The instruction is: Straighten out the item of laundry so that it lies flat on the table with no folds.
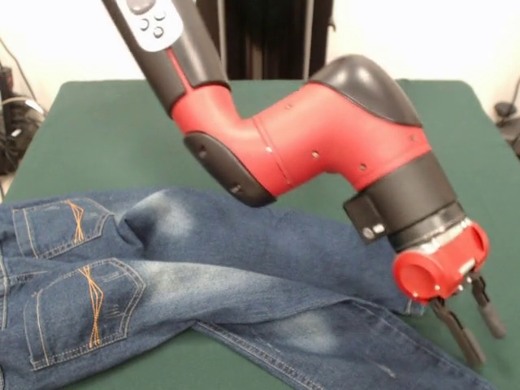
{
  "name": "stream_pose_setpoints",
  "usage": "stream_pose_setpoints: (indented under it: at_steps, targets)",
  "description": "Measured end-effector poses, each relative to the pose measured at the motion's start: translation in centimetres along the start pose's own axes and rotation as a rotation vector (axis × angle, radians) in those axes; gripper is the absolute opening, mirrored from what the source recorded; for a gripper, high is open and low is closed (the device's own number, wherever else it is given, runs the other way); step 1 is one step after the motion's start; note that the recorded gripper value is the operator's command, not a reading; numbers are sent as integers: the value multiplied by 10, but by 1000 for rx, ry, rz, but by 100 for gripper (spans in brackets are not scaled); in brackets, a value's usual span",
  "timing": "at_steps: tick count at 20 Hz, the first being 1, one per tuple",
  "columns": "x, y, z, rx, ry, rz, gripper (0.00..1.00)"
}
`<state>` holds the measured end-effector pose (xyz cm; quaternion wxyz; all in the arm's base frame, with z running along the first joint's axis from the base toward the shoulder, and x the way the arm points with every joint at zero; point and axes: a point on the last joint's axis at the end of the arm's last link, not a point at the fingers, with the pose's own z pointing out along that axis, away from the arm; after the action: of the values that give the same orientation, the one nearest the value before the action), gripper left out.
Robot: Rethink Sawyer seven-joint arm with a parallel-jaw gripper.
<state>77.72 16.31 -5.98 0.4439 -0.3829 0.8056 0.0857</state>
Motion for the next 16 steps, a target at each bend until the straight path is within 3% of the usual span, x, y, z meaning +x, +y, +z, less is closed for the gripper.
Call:
stream_pose_setpoints:
  at_steps: [5, 16]
  targets:
    - [24, 17, 21, 4, 84, -57, 100]
    - [14, 9, 28, 73, 118, -102, 100]
